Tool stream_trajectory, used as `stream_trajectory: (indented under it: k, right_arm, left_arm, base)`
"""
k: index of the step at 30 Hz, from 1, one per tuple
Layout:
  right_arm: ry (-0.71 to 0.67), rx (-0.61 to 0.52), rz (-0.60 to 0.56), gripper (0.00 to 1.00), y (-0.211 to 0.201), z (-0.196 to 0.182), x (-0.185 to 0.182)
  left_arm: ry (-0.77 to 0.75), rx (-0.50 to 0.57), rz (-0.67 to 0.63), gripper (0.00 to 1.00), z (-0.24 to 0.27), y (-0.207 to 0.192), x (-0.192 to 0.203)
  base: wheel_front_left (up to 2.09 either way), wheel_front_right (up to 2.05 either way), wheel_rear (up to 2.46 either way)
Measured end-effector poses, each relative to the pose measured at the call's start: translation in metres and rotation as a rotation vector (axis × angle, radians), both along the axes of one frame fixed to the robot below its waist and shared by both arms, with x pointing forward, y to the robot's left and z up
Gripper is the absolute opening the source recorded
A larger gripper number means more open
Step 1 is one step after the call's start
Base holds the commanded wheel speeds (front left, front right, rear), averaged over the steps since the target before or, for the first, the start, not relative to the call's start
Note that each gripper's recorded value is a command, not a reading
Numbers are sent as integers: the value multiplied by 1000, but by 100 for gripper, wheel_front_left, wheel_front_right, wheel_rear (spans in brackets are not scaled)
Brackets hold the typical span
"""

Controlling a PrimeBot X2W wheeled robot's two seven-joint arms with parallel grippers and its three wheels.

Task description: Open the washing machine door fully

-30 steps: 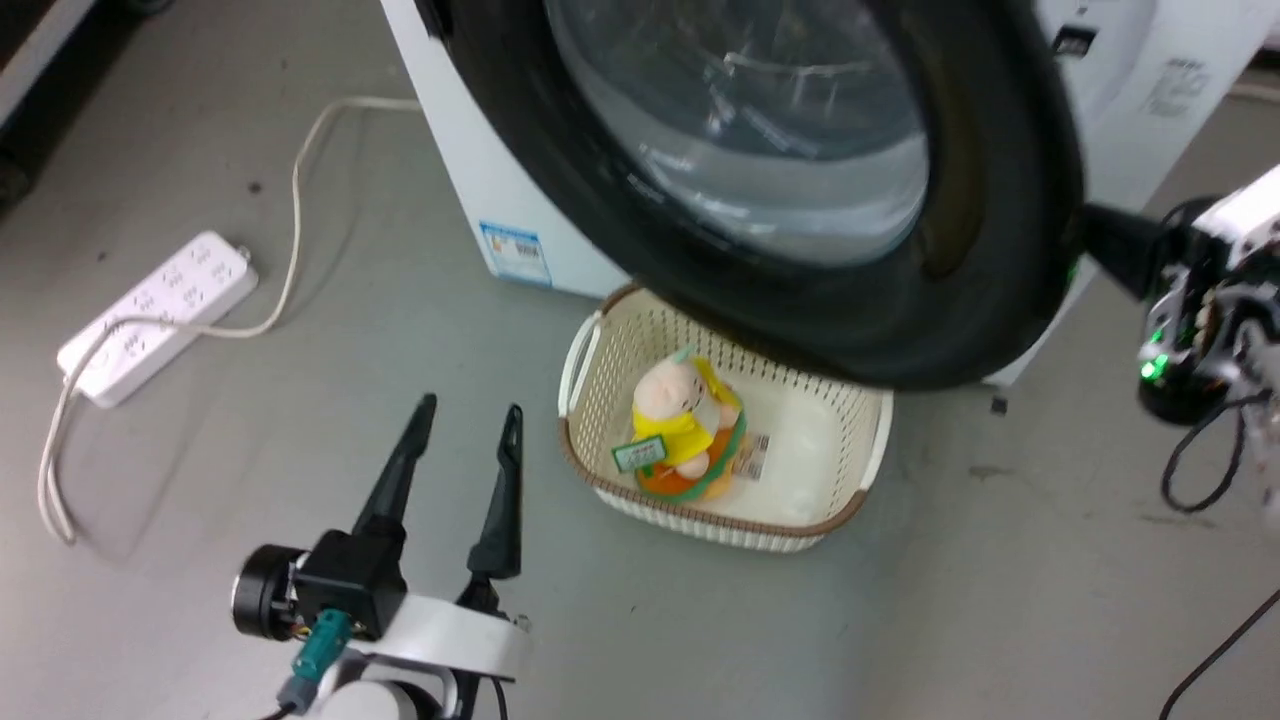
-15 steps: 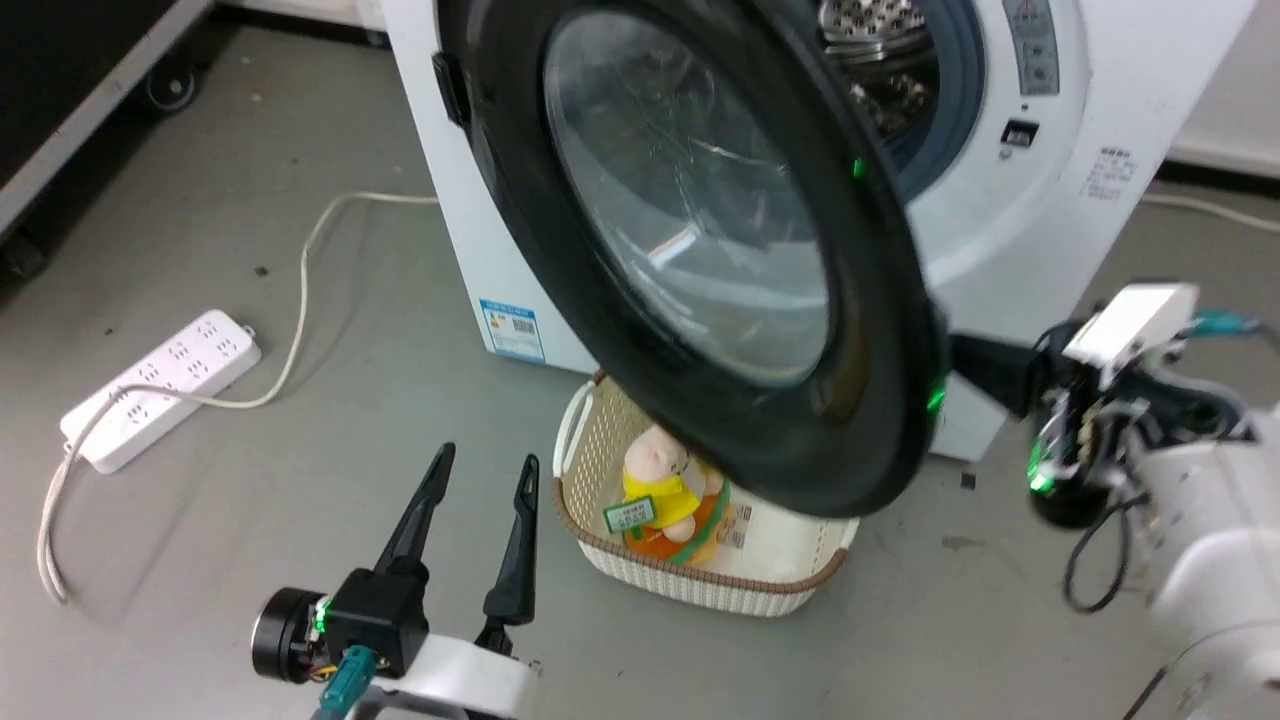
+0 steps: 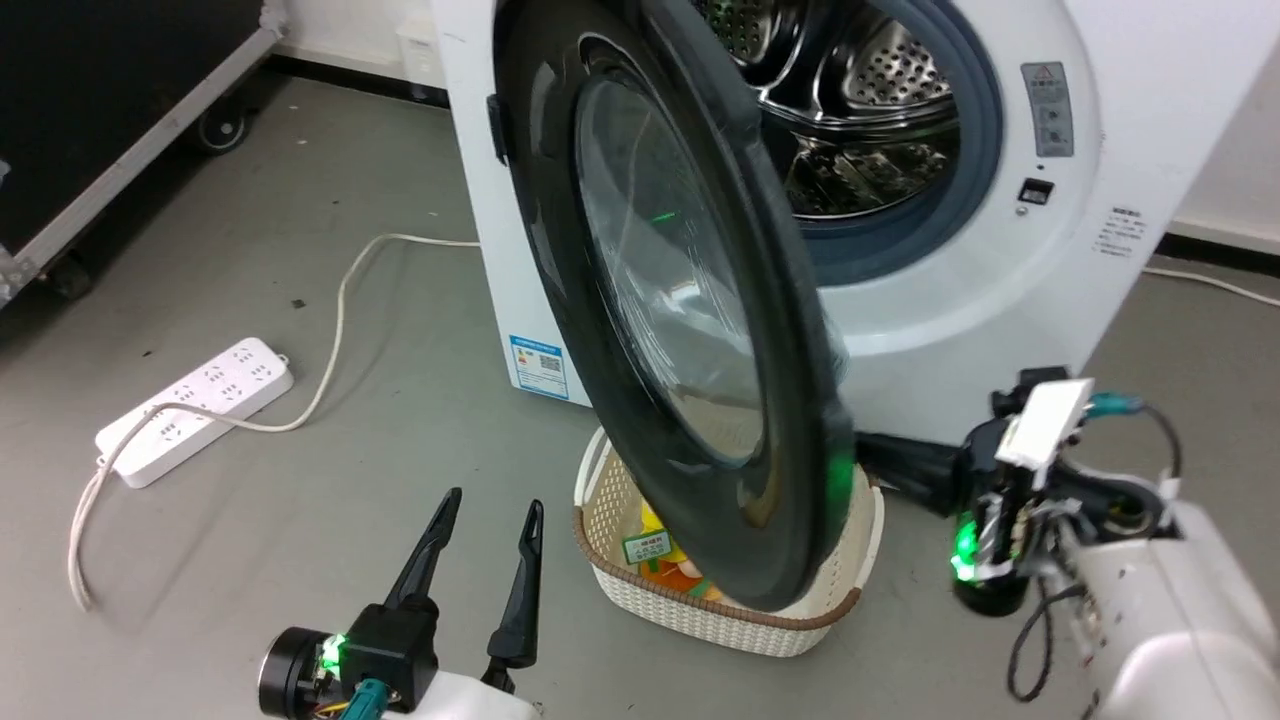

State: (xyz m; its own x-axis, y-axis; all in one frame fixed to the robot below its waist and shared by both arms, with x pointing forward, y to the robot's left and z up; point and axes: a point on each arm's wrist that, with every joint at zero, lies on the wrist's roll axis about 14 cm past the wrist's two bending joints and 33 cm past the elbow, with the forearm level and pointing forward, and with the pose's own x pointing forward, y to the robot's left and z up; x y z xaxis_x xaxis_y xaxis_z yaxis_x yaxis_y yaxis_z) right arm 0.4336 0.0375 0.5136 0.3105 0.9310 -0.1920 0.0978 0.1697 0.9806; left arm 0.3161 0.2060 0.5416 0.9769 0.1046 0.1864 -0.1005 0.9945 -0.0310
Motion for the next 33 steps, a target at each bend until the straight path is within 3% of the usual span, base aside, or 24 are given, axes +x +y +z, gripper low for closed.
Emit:
stream_trajectory:
  k: [11, 19, 20, 21, 22, 23, 26, 29, 33]
  right_arm:
    - [18, 57, 170, 0, 58, -16, -61]
    - [-11, 54, 123, 0, 68, -15, -68]
    - [-25, 55, 93, 3, 66, -11, -64]
    - [-46, 55, 53, 93, 62, -8, -57]
    - [-69, 55, 18, 100, 57, -3, -51]
    - [-69, 55, 18, 100, 57, -3, -51]
    - [-279, -19, -180, 100, 16, 24, -12]
    - [-567, -146, -370, 100, -29, 56, 12]
    - [-924, -338, -566, 100, -85, 79, 10]
  left_arm:
    - [13, 3, 34, 100, -4, 9, -10]
    - [29, -6, 55, 100, -11, 15, -18]
    - [27, -6, 58, 100, -10, 16, -18]
    - [26, -6, 60, 100, -10, 17, -18]
    - [25, -8, 58, 100, -10, 17, -18]
    - [25, -8, 58, 100, -10, 17, -18]
    - [13, -17, 44, 100, -7, 15, -14]
    - [3, -28, 25, 100, -4, 12, -9]
    - [-9, -42, -3, 100, -2, 9, -3]
  base:
    - [0, 0, 0]
    - [0, 0, 0]
    - [0, 0, 0]
    - [0, 0, 0]
    - [0, 0, 0]
    - [0, 0, 0]
    - [0, 0, 0]
    - [0, 0, 0]
    - [0, 0, 0]
